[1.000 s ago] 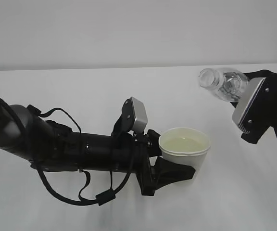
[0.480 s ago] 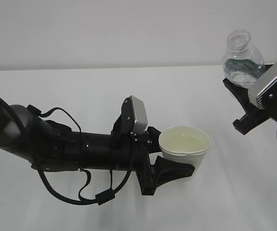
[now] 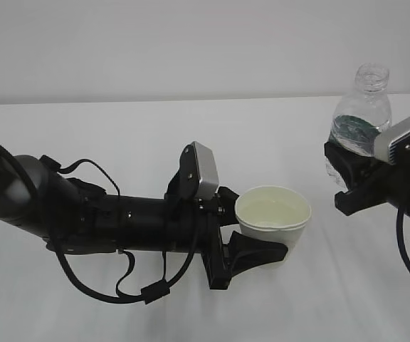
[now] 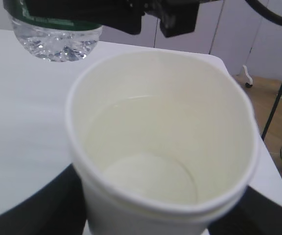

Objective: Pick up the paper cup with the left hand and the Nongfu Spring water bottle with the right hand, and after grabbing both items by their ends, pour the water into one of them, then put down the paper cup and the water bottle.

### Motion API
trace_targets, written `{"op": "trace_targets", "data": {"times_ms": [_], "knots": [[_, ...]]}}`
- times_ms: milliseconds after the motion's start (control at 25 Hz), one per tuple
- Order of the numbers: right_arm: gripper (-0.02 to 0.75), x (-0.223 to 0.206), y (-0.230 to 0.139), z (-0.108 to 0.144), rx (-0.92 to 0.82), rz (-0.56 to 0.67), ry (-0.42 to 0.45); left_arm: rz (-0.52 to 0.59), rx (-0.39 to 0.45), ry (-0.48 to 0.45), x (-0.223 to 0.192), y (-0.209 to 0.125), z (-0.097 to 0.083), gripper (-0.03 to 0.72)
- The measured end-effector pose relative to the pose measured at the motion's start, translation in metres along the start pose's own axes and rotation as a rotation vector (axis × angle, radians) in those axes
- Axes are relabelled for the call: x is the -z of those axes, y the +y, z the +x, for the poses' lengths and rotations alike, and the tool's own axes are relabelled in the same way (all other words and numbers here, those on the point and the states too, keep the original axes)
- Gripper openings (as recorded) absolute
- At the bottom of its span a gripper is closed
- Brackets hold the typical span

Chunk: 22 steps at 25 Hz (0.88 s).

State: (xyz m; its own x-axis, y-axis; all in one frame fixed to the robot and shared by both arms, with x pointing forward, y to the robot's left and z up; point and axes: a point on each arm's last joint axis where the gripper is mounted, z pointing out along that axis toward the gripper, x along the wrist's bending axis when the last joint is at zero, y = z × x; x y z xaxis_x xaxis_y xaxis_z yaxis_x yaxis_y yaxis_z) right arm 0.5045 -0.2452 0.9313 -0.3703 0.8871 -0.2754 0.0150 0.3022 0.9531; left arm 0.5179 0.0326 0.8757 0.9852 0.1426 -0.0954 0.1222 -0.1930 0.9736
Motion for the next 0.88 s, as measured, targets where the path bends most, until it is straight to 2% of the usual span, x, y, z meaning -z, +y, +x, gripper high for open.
{"op": "trace_targets", "data": {"times_ms": [240,480,880], "knots": [[0.356,0.0,-0.001,-0.006,-0.139,0.008,-0.069,0.0,0.0,0.0,0.0,0.0,0.0,0.476],[0.356,0.0,-0.003,-0.012,-0.195,0.018,-0.134,0.0,0.0,0.0,0.0,0.0,0.0,0.476],[0.356,-0.023,-0.018,-0.014,-0.245,0.045,-0.135,-0.002,0.001,0.005,0.0,0.0,0.0,0.476]]}}
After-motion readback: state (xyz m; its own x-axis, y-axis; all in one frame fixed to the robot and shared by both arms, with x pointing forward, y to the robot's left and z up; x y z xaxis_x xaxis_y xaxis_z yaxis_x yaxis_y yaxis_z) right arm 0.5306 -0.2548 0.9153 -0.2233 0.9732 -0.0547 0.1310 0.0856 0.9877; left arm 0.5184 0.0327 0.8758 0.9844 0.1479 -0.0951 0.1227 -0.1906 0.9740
